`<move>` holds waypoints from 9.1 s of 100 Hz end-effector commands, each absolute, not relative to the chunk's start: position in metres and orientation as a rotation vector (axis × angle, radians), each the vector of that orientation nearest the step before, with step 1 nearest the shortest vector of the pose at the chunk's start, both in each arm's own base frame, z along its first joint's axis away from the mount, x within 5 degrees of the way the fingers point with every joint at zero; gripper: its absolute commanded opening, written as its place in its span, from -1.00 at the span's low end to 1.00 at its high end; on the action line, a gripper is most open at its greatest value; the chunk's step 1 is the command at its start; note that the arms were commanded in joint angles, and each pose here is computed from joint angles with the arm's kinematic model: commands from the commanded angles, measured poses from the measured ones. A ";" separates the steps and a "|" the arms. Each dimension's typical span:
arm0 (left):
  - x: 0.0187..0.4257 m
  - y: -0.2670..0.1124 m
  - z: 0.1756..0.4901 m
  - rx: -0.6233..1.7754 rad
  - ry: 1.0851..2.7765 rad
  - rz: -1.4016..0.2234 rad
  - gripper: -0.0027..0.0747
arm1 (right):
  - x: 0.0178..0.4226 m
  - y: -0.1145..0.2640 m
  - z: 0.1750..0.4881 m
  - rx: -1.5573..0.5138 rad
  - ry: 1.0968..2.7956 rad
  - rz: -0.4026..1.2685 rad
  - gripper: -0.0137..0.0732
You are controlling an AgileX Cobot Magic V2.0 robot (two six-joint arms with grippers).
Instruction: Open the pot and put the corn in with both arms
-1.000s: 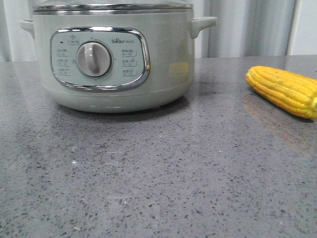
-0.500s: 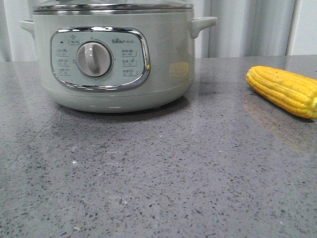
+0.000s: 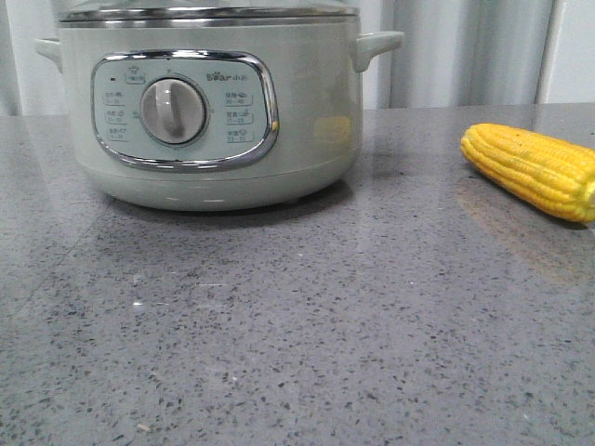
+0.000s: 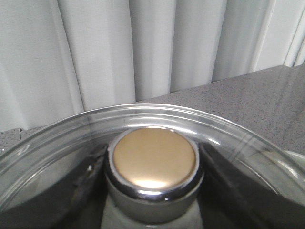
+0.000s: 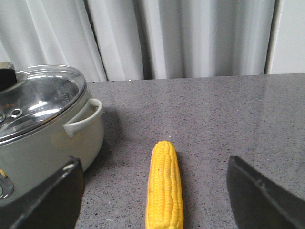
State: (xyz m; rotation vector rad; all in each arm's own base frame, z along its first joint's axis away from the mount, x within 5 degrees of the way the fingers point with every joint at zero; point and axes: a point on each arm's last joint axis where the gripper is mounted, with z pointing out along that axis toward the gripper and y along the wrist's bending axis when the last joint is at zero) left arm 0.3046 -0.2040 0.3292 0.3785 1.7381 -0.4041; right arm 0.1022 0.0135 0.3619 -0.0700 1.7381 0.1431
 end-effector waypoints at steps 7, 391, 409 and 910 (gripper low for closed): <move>0.305 -0.197 0.374 0.287 1.589 -0.415 -0.77 | 0.104 0.013 0.378 -0.072 1.642 0.131 0.49; 0.105 -0.010 0.381 0.014 1.477 -0.173 -0.40 | 0.282 0.060 0.450 -0.131 1.971 0.338 -0.84; 0.104 -0.014 0.381 0.031 1.484 -0.212 -0.87 | 0.283 0.111 0.473 -0.275 1.893 0.485 -0.84; 0.053 -0.003 0.189 0.081 1.709 0.017 -0.98 | 0.053 0.004 0.178 -0.195 1.775 -0.062 -0.84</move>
